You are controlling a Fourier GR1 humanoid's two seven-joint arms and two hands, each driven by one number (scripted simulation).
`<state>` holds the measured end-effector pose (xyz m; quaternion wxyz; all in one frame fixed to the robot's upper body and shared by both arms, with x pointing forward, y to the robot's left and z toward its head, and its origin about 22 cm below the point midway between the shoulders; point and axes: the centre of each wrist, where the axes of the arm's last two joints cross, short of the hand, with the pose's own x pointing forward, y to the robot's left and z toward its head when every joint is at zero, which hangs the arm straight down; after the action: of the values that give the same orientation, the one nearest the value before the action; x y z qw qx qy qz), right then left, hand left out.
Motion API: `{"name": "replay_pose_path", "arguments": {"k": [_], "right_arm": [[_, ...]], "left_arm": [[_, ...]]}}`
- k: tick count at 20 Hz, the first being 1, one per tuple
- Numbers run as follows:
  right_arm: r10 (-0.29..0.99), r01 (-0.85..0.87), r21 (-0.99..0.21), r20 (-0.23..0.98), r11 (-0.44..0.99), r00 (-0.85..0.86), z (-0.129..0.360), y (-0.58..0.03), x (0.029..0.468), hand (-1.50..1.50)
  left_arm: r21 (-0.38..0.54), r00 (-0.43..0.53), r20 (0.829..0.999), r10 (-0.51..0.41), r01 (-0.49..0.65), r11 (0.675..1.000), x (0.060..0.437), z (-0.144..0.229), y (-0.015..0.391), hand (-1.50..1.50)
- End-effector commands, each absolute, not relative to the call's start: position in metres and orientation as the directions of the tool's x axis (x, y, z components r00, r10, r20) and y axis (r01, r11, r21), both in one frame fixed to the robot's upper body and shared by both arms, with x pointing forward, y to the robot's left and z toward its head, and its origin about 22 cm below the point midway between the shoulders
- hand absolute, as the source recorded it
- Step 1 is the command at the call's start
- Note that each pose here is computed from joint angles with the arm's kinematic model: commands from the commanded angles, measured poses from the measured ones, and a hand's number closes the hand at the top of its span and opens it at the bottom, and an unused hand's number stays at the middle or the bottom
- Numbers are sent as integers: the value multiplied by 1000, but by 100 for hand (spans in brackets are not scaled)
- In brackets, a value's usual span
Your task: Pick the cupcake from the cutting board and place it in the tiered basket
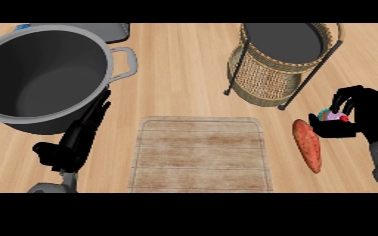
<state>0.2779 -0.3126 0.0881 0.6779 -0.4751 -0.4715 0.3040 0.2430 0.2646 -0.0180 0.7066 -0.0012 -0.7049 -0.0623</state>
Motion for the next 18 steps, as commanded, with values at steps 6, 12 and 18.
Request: {"name": "replay_pose_path", "arguments": {"k": [6,12,18], "right_arm": [[809,287,-800,576,527,118,199,-402,243,150],[753,299,-749,645,591,128,257,-422,233,150],[739,298,-749,651,591,171,292,-393,259,150]], "left_arm": [[91,42,995,-96,119,989,240,-23,254,0],[90,20,995,-95,177,980,261,-21,228,0],[105,15,994,-111,226,968,264,-23,221,0]]}}
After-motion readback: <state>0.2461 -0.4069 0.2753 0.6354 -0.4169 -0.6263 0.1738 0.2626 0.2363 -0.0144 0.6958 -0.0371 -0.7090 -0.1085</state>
